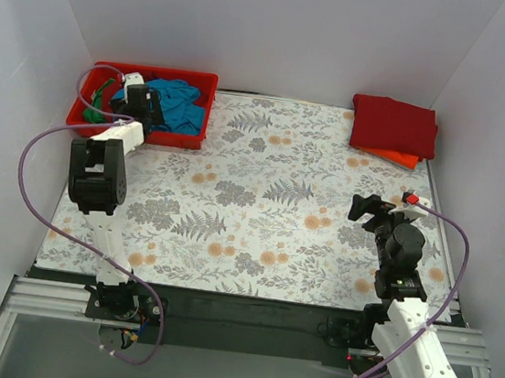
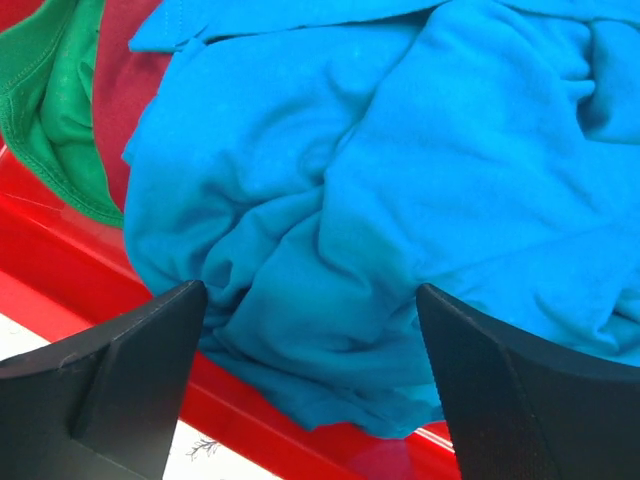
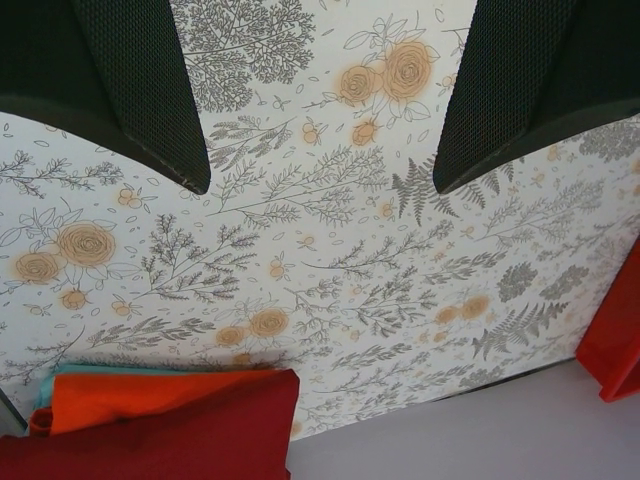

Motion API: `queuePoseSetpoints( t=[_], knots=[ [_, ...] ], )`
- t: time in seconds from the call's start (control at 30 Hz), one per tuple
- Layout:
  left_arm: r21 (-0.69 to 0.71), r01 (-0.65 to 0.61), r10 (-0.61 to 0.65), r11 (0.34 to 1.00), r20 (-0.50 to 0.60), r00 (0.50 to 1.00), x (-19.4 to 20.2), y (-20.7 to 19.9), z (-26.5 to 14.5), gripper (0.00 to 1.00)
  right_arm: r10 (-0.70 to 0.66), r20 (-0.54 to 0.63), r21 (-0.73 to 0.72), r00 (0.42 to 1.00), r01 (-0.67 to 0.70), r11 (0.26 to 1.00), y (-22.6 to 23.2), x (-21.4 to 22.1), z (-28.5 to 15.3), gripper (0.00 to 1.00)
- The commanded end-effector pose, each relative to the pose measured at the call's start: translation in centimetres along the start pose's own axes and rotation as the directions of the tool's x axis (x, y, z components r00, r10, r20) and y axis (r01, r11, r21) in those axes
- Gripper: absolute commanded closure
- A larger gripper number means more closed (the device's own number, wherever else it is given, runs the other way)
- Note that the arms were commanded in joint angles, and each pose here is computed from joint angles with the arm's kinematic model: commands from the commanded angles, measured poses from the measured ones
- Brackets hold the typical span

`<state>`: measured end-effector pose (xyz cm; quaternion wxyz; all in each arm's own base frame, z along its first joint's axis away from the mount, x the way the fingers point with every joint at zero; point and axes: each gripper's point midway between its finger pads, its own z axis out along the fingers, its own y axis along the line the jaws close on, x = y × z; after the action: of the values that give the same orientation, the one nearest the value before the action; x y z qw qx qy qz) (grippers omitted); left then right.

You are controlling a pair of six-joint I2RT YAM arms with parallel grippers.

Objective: Fold and stack the t-shirts
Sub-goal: Grab the tshirt from the pile, then move the tshirt to the center of the board

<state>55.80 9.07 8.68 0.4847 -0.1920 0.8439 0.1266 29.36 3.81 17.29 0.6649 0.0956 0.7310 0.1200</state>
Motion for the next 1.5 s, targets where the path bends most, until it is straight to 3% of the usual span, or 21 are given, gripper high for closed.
queuePoseSetpoints(
  t=[0.0,0.1,0.23,0.27,0.33,0.43,0.57,0.67,0.8,0.97,1.07,1.17,1.23,1.43,1.47],
  knots=[
    [-0.015,0.016,-0.015,1.0,0.016,1.0,-0.7,0.6,-0.5,0.16,0.019,0.034,-0.032,0.999,-0.018,0.999,0.8,-1.1,0.0,0.02],
    [-0.007,0.006,-0.005,1.0,0.026,1.0,-0.8,0.4,-0.4,0.29,0.018,0.026,-0.041,0.999,-0.017,0.999,0.9,-0.9,0.0,0.02],
    [0.007,0.008,-0.008,1.0,0.025,1.0,-0.9,0.2,-0.3,0.66,0.022,0.019,-0.048,1.0,-0.021,0.999,1.0,-0.7,0.0,0.02],
    [0.023,0.015,-0.016,1.0,0.026,1.0,-1.1,-0.1,-0.5,0.85,0.022,0.017,-0.052,1.0,-0.021,0.998,1.1,-0.7,0.0,0.02],
    [0.053,0.037,-0.039,0.998,0.048,0.998,-2.2,-0.3,-1.8,1.0,0.022,0.017,-0.052,1.0,-0.021,0.998,1.1,-0.6,0.0,0.02],
    [0.089,0.072,-0.079,0.993,0.087,0.993,-3.9,-0.4,-4.0,1.0,0.023,0.02,-0.063,1.0,-0.021,0.998,1.3,-0.7,-0.1,0.02],
    [0.197,0.094,-0.138,0.976,0.221,0.966,-10.0,-1.5,-11.0,1.0,0.031,0.022,-0.083,0.999,-0.029,0.996,1.7,-0.8,-0.2,0.02],
    [0.275,0.054,-0.137,0.96,0.292,0.947,-12.2,-3.8,-15.9,1.0,0.029,0.006,-0.083,1.0,-0.029,0.996,1.6,-0.4,-0.1,0.02],
    [0.337,0.019,-0.183,0.941,0.462,0.868,-17.5,-4.3,-24.7,1.0,0.029,-0.018,-0.087,0.999,-0.03,0.996,1.7,0.1,0.2,0.02],
    [0.512,-0.011,-0.28,0.859,0.487,0.827,-20.2,-5.2,-31.7,1.0,0.03,-0.035,-0.087,0.999,-0.033,0.996,1.8,0.5,0.3,0.02],
    [0.505,-0.008,-0.297,0.863,0.521,0.8,-20.9,-4.9,-32.8,1.0,0.032,-0.036,-0.087,0.999,-0.035,0.996,1.7,0.6,0.3,0.02],
    [0.495,-0.034,-0.245,0.868,0.488,0.838,-20.8,-5.8,-31.8,1.0,0.033,-0.036,-0.103,0.999,-0.036,0.994,2.1,0.5,0.2,0.02],
    [0.797,-0.136,-0.291,0.589,0.365,0.884,-17.9,-10.7,-38.4,1.0,0.034,-0.025,-0.09,0.999,-0.036,0.995,1.7,0.4,0.1,0.02],
    [0.958,-0.237,-0.273,0.16,0.273,0.922,-15.2,-13.8,-48.9,1.0,0.034,-0.064,-0.086,0.997,-0.039,0.995,1.8,1.2,0.6,0.02],
    [0.962,-0.243,-0.271,0.126,0.269,0.924,-15.1,-14.1,-49.8,1.0,0.034,-0.069,-0.086,0.997,-0.04,0.996,1.8,1.2,0.7,0.03]
  ],
)
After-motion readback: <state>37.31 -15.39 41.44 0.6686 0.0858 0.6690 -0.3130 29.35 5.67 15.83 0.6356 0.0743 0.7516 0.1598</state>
